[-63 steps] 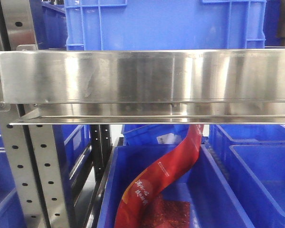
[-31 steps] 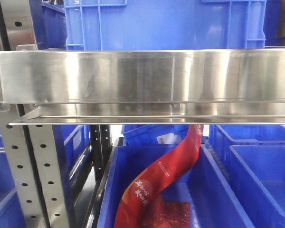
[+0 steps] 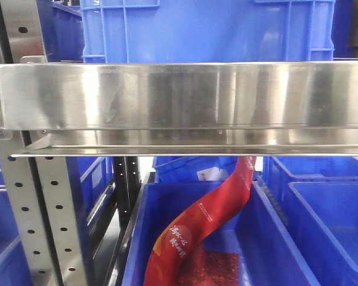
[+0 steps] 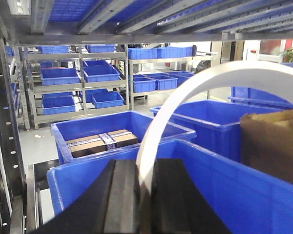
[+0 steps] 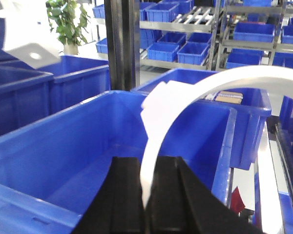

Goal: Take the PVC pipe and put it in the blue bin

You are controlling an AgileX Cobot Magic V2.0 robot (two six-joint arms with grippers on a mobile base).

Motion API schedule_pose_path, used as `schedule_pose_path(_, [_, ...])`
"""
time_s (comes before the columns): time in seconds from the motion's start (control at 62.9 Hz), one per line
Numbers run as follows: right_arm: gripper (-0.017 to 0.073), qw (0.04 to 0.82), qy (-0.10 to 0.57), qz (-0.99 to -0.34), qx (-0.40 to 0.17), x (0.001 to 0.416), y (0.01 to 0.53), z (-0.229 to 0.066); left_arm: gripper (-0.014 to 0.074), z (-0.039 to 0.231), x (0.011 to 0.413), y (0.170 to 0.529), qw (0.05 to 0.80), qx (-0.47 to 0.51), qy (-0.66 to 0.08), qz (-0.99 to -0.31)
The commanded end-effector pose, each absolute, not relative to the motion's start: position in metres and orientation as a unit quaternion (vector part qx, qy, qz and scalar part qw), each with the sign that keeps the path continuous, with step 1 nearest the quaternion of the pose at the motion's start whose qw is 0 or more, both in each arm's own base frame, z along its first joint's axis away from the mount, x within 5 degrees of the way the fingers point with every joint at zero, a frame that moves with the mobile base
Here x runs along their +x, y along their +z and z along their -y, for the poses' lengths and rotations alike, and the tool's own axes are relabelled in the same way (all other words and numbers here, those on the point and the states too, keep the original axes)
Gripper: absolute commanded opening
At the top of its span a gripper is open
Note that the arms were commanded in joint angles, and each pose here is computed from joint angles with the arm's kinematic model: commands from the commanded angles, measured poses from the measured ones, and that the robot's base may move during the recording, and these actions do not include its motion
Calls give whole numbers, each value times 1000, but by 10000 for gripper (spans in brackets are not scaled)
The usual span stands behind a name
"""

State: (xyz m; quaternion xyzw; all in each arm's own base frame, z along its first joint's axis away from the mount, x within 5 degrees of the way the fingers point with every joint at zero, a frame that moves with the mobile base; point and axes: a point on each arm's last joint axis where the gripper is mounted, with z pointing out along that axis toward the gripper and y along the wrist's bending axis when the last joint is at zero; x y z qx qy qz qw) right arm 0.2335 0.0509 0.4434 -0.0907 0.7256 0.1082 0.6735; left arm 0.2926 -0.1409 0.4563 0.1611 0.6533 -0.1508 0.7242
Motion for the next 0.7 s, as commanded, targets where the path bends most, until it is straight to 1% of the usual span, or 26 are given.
schedule_pose_path(0.0, [-169,692,95,-711,-87,241,447,-50,-111,145,297,458,743,158,-152,-632])
schedule_pose_path(0.111, [-169,694,89,-709,-84,247,445,-50,-111,148,304,455,752,154,-152,-622])
schedule_pose_path(0.318, [-169,690,79,-714,-82,262,436,-51,-111,153,316,444,752,153,-150,-623])
schedule_pose_path(0.493, [-169,680,69,-725,-87,276,425,-53,-111,158,325,435,753,169,-136,-621])
schedule_pose_path(0.684, [-169,687,60,-719,-87,280,424,-52,-111,162,332,426,749,173,-133,-625])
